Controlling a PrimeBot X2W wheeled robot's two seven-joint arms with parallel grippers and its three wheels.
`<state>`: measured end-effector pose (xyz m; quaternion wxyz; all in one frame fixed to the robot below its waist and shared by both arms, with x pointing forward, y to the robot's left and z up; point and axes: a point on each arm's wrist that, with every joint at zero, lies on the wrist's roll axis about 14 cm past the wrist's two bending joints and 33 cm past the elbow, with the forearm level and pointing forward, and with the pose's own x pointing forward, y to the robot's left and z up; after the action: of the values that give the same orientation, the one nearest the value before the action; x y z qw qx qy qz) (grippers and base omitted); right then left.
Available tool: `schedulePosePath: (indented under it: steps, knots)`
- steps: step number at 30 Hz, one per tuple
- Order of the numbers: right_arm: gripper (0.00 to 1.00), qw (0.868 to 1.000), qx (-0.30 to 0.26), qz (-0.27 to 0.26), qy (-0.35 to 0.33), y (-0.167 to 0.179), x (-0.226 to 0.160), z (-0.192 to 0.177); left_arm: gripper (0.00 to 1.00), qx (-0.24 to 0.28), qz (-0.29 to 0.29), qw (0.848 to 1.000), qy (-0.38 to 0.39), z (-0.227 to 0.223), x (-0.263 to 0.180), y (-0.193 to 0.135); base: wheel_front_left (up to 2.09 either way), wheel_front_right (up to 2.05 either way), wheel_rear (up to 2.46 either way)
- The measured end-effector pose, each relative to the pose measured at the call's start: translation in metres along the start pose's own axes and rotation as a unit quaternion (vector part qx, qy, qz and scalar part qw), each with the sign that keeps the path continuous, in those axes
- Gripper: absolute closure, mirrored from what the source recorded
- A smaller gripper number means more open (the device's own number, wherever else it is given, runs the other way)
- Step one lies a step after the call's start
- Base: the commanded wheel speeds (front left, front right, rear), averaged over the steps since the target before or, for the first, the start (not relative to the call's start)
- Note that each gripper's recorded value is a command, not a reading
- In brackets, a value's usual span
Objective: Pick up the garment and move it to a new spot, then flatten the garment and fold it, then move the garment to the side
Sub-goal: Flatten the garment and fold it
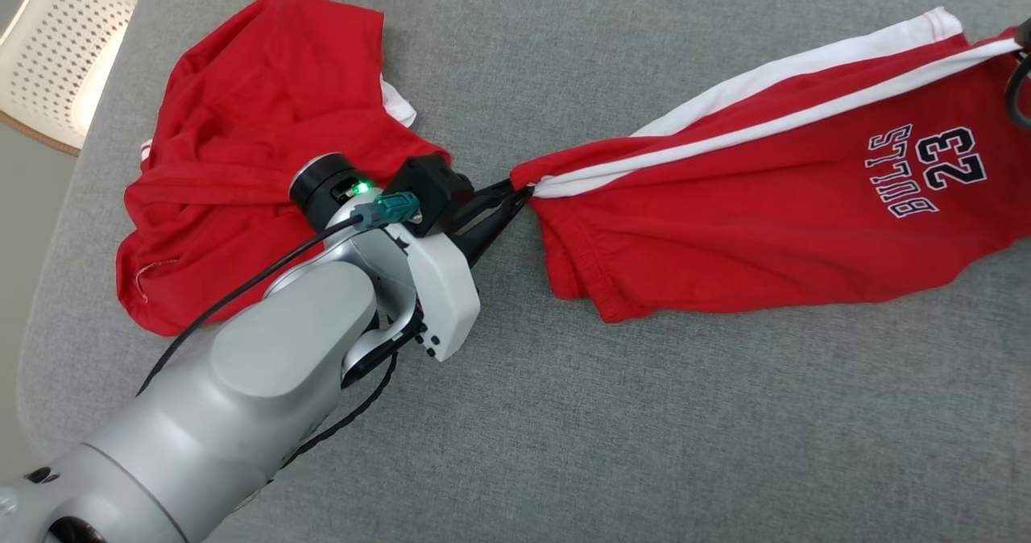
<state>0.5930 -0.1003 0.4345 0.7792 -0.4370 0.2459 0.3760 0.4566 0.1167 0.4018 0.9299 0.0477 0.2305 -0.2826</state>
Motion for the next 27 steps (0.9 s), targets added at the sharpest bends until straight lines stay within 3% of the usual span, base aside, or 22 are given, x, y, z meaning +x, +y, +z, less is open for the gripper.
schedulePosePath:
  steps: [6,7,8,19,23,27]
  knots:
    - [1.00,1.000,0.013,-0.002,-0.010,-0.007,0.018,0.000,1.00,-0.005,0.004,1.000,0.001,-0.005,0.007,0.005,0.00,0.00,0.00]
    - [0.05,1.000,0.016,-0.007,-0.019,-0.011,0.023,0.003,0.36,-0.005,0.007,1.000,0.001,-0.006,0.008,0.008,0.00,0.00,0.00]
    - [0.00,1.000,0.018,-0.007,-0.015,-0.011,0.026,0.001,0.00,-0.008,0.009,1.000,0.001,-0.007,0.009,0.009,0.00,0.00,0.00]
    - [0.00,0.997,0.062,-0.032,-0.033,-0.028,0.024,-0.008,0.00,-0.014,0.036,0.999,-0.027,0.004,0.007,0.022,0.00,0.00,0.00]
    - [0.00,0.984,0.125,-0.068,-0.108,-0.050,0.007,0.010,0.00,-0.030,0.068,0.996,-0.056,0.015,-0.003,0.032,0.00,0.00,0.00]
    - [0.00,0.974,0.147,-0.068,-0.157,-0.036,-0.001,0.023,0.00,-0.053,0.093,0.991,-0.082,0.026,-0.015,0.038,0.00,0.00,0.00]
